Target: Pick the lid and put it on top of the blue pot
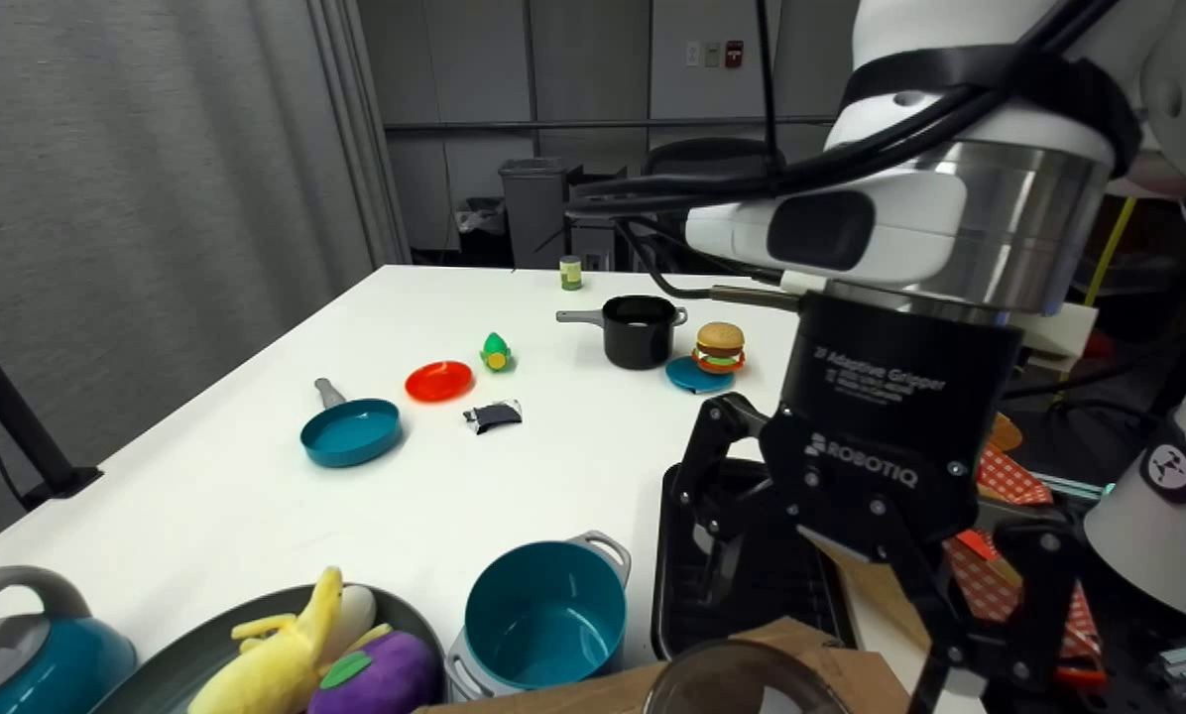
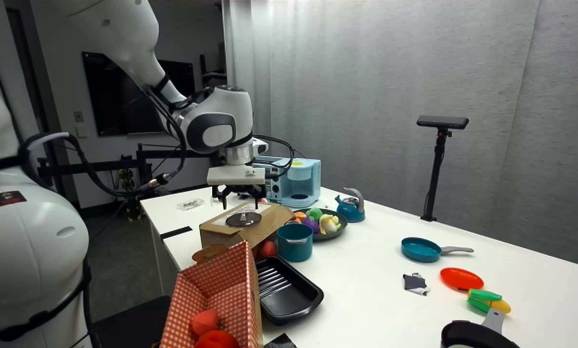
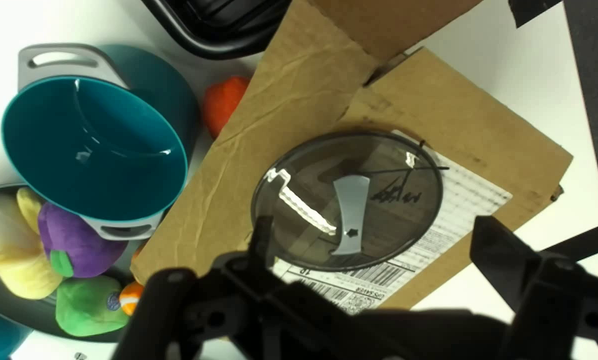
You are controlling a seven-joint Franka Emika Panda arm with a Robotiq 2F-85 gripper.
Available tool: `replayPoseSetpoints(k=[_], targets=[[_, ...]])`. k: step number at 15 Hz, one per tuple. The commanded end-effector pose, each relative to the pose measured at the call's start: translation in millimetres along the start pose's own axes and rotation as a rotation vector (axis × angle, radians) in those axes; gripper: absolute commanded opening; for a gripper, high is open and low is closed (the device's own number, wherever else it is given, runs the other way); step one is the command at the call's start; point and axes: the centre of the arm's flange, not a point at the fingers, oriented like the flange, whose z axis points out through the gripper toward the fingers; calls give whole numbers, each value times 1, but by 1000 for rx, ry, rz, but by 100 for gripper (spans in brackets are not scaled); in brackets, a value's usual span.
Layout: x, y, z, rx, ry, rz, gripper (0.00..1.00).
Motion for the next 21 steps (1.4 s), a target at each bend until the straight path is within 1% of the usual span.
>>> replayPoseSetpoints(k=[1, 4, 7, 14, 17, 18, 19, 21], targets=[[-5, 13, 5, 14, 70, 5, 100], [-10, 21, 14, 51, 96, 13, 100], [-13, 23, 26, 82, 103, 11, 100], [-5, 9, 51, 116, 59, -39, 100], [1, 5, 56, 122, 51, -51, 100], [3, 5, 57, 119, 50, -54, 75], [4, 5, 58, 120, 50, -56, 74], [5, 7, 58, 122, 52, -55, 58]])
